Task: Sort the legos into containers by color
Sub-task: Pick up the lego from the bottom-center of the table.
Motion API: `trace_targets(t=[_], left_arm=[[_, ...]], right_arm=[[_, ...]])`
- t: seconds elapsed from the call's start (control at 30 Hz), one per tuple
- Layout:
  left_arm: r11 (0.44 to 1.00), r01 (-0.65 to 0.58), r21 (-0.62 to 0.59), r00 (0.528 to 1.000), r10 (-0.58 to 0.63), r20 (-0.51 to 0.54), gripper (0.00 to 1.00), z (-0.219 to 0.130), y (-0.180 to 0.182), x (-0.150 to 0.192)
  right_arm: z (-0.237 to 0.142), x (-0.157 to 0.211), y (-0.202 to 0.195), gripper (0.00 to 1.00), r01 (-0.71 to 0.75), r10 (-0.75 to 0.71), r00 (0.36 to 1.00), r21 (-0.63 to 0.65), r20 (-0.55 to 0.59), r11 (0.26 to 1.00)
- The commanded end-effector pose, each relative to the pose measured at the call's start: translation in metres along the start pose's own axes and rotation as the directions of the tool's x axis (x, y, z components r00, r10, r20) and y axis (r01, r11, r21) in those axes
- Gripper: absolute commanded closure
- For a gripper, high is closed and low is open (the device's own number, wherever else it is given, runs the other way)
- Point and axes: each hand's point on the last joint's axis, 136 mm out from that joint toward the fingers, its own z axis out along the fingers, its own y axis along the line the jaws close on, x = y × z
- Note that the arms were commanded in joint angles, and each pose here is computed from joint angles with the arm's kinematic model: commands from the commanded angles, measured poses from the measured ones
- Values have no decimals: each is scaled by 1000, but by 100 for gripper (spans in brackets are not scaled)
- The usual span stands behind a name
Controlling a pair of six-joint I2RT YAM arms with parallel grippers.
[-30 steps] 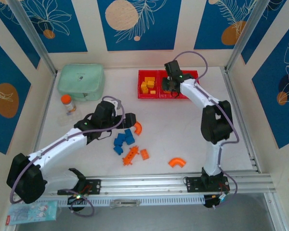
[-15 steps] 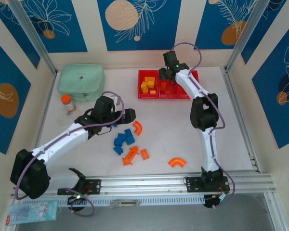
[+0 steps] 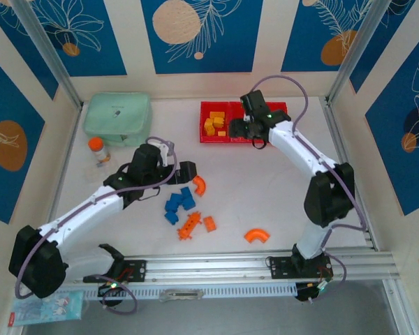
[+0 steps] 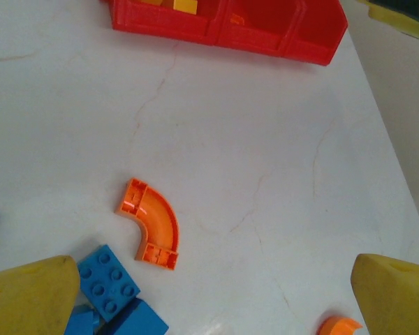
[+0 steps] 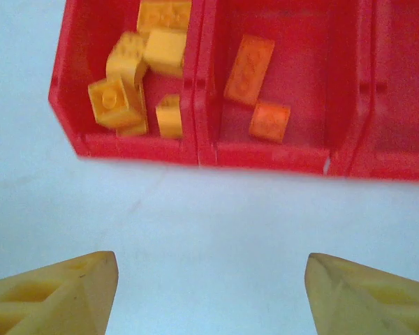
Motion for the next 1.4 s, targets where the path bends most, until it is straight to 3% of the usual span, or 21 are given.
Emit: trace_targets(t=[0.0,0.4,0.53,0.73,1.0,1.37], left_arm=[[999,-4,46,1000,4,-2,1,-4,-10,10],[1000,-12,20,1000,13,-28,1,-3,-21,50],[1000,-6,19,999,6,-31,1,2,-23,61],[1000,5,3,997,-5,-74,1,5,-14,80],[1000,19,-6,996,-20,-92,1,3,-8,90],[1000,16,-7,996,-16,-93,1,5,-8,90]], right_arm=[[-12,49,0,26,-4,4,995,-8,-100,1000],[-54,190,-5,22,40,-41,945,-11,-323,999],[-63,235,-15,23,-18,27,917,27,-398,999],[-69,292,-11,32,-144,163,864,76,-476,987],[-69,338,-19,41,-174,250,827,193,-504,966],[-52,337,-16,48,-175,271,844,241,-463,955]])
